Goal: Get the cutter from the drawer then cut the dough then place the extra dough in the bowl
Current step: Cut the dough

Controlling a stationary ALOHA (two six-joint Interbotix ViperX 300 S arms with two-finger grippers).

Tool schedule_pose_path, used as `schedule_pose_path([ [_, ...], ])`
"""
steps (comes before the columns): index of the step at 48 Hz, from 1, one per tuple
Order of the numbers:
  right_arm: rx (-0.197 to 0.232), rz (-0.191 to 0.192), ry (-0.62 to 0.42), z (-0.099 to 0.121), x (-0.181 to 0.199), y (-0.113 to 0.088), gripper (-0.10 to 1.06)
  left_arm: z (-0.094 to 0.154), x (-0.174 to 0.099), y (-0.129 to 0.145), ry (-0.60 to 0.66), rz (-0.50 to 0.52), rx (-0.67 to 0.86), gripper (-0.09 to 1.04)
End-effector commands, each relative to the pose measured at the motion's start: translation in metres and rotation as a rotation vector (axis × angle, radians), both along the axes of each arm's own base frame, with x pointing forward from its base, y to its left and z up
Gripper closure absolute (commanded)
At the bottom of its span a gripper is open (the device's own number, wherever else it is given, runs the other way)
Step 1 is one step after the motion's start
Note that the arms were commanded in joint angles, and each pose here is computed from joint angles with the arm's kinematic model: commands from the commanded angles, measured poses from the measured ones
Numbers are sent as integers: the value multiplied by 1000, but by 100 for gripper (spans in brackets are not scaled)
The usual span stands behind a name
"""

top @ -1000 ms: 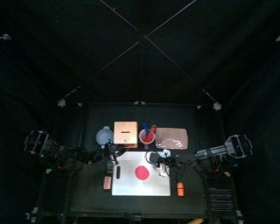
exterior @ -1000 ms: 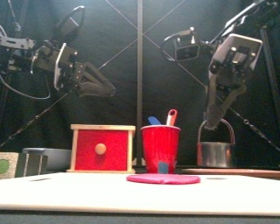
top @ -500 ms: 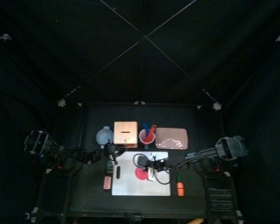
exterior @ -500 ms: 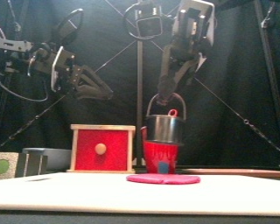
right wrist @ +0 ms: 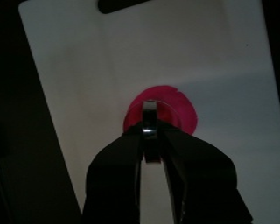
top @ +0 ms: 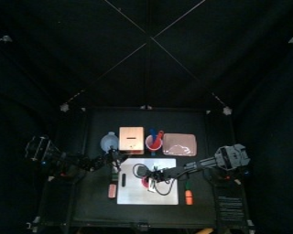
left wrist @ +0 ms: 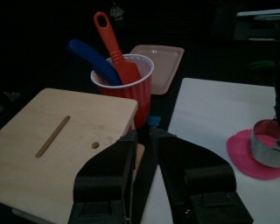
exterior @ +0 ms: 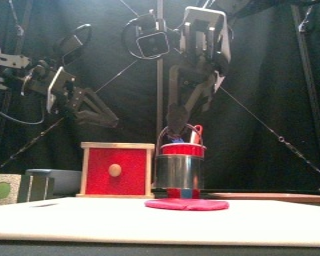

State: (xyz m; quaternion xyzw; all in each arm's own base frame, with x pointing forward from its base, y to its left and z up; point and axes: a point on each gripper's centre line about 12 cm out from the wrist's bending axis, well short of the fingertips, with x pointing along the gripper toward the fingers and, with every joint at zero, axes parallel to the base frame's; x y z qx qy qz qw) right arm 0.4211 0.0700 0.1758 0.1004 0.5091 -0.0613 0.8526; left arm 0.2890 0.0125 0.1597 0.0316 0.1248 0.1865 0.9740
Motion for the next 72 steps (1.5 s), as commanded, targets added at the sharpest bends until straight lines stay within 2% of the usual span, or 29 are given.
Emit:
schedule_pose_path([
  [1, 2, -1, -29, 13, 4, -1, 46, 6, 3, 0, -25, 3, -2, 31],
  [28, -3, -3, -21, 9, 6, -3, 46, 4, 3, 0, -8, 3, -12, 32],
  [37, -34, 11, -6, 2, 6, -5, 46, 2, 3, -1, 3, -2, -18, 32],
  [50, -33, 9, -8, 2, 5, -5, 45, 1, 5, -2, 14, -12, -27, 32],
  [60, -40, 14, -32, 13, 3, -7, 31, 6, 8, -4, 0, -15, -29, 32],
  [72, -57, 23, -60, 25, -2, -9, 10, 19, 22, -13, -40, -77, 6, 31],
])
